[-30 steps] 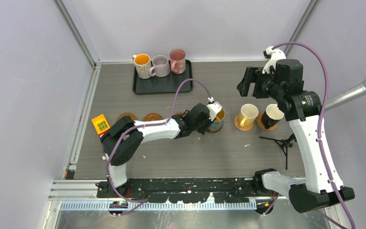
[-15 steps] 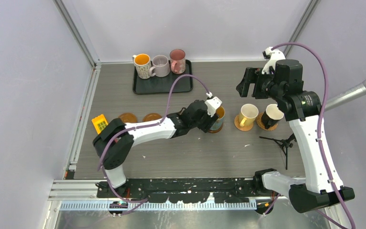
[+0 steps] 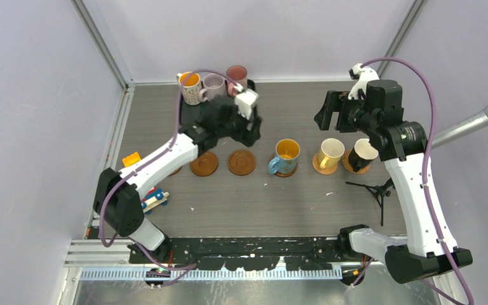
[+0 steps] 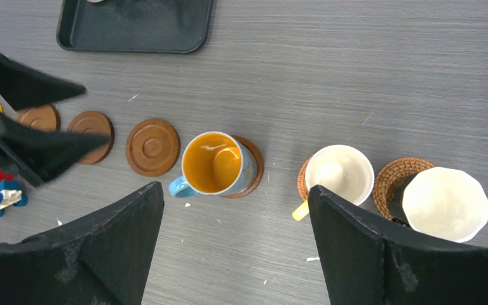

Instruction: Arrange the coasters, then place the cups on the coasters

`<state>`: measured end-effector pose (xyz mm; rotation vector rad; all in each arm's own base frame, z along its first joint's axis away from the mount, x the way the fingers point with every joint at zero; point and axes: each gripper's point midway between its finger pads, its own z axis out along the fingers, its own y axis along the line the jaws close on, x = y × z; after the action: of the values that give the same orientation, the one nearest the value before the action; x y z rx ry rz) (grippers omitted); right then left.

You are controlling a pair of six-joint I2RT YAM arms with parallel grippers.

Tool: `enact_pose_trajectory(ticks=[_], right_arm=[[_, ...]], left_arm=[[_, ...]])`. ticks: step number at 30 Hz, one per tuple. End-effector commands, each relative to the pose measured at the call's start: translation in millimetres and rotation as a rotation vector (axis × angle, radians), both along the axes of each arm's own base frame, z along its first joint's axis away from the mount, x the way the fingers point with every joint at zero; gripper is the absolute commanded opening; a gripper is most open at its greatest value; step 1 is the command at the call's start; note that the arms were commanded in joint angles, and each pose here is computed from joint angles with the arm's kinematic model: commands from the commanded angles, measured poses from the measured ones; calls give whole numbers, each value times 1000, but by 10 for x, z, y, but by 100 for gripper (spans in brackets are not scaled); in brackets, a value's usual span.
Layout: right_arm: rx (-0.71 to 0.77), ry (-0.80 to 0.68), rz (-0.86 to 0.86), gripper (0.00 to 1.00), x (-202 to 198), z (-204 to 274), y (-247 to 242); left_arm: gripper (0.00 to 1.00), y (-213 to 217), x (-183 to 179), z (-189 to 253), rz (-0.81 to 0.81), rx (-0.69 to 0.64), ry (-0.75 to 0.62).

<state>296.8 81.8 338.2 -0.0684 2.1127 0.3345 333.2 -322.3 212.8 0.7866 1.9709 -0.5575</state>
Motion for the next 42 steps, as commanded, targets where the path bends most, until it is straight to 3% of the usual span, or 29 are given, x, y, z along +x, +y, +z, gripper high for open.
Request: enact_pose_trajectory(ticks=[1, 10, 21, 35, 38, 42], right_arm=[[17, -37, 11, 88, 41, 89, 26], [17, -26, 15, 88, 126, 53, 51], [2, -14, 2, 88, 216, 4, 36], [-33, -21, -23, 88, 292, 22, -48], [-40, -23, -28, 88, 291, 32, -73], [-39, -21, -34, 88, 271, 28, -96]], left_arm=[[79, 345, 285, 259, -9, -10, 19], [75, 969, 1364, 137, 80, 45, 44], [66, 920, 2306, -204, 288, 20, 58], [57, 838, 2983, -570, 384, 33, -8], [49, 827, 3036, -645, 381, 47, -16], [31, 828, 2991, -583, 370, 47, -17]])
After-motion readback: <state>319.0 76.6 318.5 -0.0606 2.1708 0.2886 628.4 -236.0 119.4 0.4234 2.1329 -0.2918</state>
